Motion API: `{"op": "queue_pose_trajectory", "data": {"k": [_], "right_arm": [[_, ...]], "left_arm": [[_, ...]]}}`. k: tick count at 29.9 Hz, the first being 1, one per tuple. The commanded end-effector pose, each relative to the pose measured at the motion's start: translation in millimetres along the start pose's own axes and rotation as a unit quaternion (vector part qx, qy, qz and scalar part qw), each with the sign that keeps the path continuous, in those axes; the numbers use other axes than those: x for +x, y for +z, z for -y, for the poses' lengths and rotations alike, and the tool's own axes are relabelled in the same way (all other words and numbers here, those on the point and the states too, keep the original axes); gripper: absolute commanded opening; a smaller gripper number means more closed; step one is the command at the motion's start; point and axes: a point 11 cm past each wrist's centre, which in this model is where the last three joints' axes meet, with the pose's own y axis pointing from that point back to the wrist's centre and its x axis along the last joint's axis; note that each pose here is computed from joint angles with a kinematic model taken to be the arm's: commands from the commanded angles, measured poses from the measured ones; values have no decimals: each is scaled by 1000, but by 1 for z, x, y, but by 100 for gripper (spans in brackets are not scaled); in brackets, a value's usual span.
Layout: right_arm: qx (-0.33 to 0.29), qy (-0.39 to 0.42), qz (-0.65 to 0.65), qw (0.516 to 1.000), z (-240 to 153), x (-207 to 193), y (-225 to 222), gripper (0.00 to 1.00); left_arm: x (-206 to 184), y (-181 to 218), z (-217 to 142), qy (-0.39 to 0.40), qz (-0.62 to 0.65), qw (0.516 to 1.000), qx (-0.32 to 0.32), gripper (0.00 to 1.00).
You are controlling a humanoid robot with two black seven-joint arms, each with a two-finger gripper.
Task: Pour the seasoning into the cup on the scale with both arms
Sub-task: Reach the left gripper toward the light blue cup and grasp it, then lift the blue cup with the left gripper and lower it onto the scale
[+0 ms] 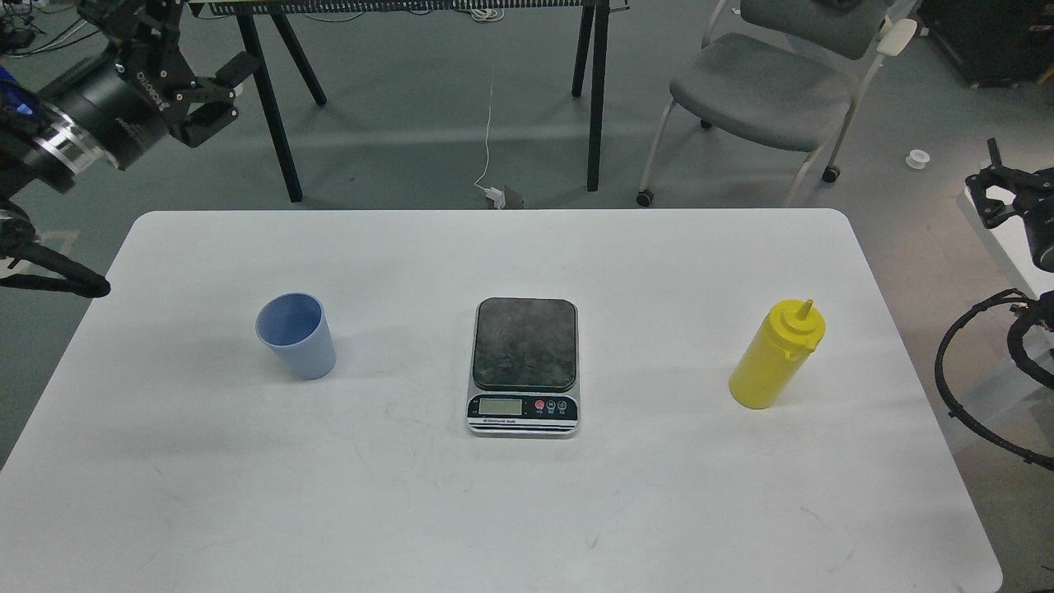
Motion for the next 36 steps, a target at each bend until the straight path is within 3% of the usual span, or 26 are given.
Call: {"op": "queue_pose_trajectory", "data": {"k": [1, 9, 16, 26, 31, 34, 36], "right_arm": [[1, 0, -1, 1000, 0, 1, -2, 100], [5, 2, -1, 1000, -1, 2, -4, 100], [6, 2, -1, 1000, -1, 2, -5, 100], [6, 5, -3, 1000, -2, 5, -6, 100], [8, 5, -2, 1000, -3, 5, -6, 100], [8, 5, -1, 1000, -3, 5, -6, 100], [8, 4, -1, 1000, -2, 4, -6, 100]], "left_arm": [[-15, -1, 7, -57, 132, 989, 42, 96], [-29, -42, -4, -168, 405, 882, 175, 87], [-58, -109, -28, -269, 512, 785, 220, 85], [-47, -183, -89, -320, 551, 712, 295, 76], [-52, -187, -92, -318, 533, 728, 291, 70], [-58, -190, -88, -317, 524, 737, 286, 58], [-59, -191, -89, -320, 523, 736, 287, 37]]}}
